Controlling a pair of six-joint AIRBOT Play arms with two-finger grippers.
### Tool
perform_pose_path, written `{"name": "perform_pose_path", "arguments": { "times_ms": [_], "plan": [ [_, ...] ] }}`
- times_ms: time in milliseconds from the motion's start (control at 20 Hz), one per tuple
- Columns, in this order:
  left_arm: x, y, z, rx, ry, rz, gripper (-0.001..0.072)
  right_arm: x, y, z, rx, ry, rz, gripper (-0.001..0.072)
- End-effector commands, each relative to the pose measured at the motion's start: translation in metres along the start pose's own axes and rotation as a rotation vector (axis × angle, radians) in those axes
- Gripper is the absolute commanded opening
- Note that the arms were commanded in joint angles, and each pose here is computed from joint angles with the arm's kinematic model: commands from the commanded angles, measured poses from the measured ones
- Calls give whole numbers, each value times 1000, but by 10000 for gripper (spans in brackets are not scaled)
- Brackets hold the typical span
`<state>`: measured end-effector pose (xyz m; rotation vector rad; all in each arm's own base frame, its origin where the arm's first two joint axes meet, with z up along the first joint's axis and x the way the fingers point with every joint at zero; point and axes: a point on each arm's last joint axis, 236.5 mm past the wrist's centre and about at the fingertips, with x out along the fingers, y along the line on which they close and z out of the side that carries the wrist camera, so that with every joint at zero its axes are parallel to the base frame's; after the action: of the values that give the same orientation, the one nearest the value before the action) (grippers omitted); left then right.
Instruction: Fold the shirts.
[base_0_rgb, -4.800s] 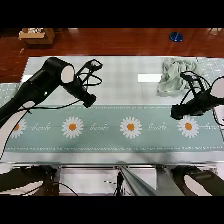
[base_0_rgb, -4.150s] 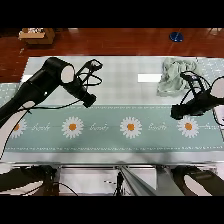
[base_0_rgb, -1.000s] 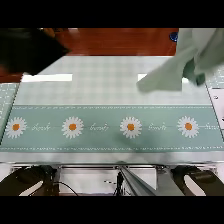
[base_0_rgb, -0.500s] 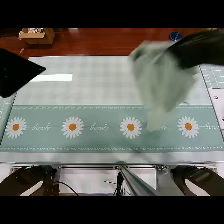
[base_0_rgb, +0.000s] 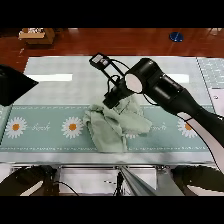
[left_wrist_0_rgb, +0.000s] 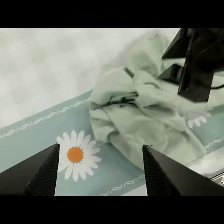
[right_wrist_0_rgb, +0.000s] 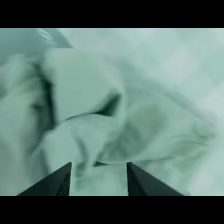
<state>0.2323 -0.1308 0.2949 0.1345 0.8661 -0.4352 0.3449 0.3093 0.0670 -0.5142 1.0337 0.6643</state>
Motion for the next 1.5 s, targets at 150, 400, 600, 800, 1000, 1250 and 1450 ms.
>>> {"name": "perform_pose_path", "arguments": {
  "times_ms": [150, 400, 600, 800, 1000, 1250, 1450],
  "plan": [
    [55, 11, -45, 10, 198, 49, 588, -75, -176, -65, 194, 96, -373, 420],
    [159, 9, -126, 37, 408, 25, 587, -121, -269, -156, 637, 79, -324, 407],
    [209, -6, -239, -56, 655, -88, 554, -121, -291, -192, 879, -31, -153, 482],
    [240, -54, -286, -291, 644, -345, 596, -93, -289, -232, 983, -2, -89, 487],
    [272, -60, -272, -510, 493, -375, 720, -54, -262, -254, 1002, 66, -8, 484],
    [290, -73, -253, -587, 429, -450, 720, -30, -242, -271, 1036, 112, 36, 483],
    [307, -84, -253, -663, 447, -507, 717, -30, -241, -270, 1040, 106, 42, 483]
  ]
}}
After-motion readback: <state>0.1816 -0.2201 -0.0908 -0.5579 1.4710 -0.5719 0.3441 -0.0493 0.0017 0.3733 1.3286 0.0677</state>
